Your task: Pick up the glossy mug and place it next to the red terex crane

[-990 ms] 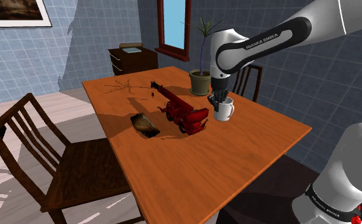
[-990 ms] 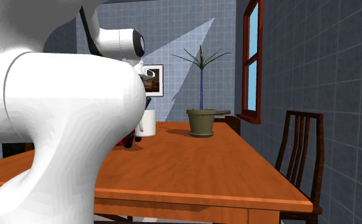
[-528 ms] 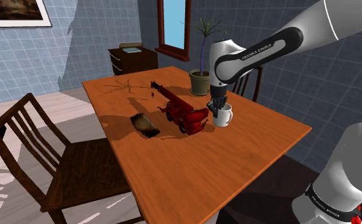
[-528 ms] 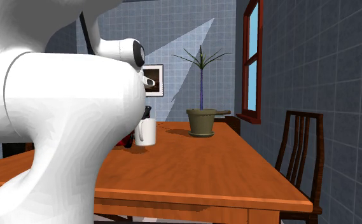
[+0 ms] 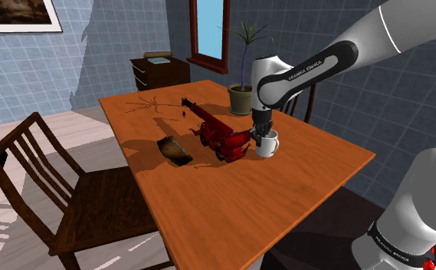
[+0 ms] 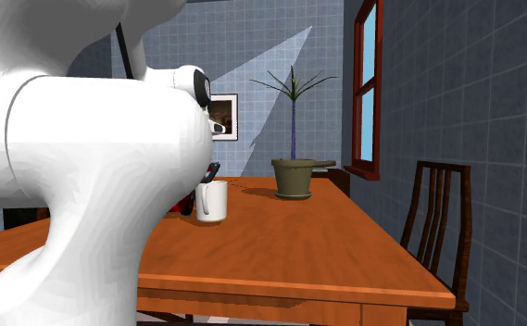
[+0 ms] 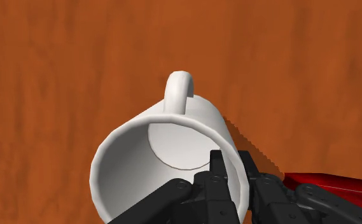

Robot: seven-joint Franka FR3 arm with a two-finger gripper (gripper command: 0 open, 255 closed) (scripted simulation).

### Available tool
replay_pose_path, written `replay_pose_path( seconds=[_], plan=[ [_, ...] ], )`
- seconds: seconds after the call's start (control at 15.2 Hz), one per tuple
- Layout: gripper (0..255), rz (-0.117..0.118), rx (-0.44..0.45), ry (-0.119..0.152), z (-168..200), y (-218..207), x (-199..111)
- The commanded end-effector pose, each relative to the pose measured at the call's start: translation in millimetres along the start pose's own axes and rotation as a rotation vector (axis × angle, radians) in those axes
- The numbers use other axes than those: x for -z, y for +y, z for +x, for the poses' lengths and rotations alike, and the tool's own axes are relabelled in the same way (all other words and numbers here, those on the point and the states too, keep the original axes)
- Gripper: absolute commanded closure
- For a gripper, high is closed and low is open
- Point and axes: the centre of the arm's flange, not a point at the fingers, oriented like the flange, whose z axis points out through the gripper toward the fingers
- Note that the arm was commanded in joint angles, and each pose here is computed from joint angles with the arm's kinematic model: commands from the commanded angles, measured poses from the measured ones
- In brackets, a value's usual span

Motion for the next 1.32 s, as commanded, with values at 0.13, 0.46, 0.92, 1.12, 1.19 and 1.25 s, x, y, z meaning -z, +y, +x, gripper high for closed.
replay_pose_path(
  seconds=[0.13, 0.46, 0.92, 1.12, 1.19, 1.25],
  plan=[
    [255, 0.000, 0.000, 0.000, 0.1, 0.1, -0.1],
    [0, 0.000, 0.000, 0.000, 0.0, 0.1, -0.1],
    [0, 0.000, 0.000, 0.000, 0.0, 0.1, 49.9],
    [0, 0.000, 0.000, 0.000, 0.0, 0.1, 49.9],
    [0, 0.000, 0.000, 0.000, 0.0, 0.1, 49.9],
    [0, 0.000, 0.000, 0.000, 0.0, 0.1, 49.9]
  ],
)
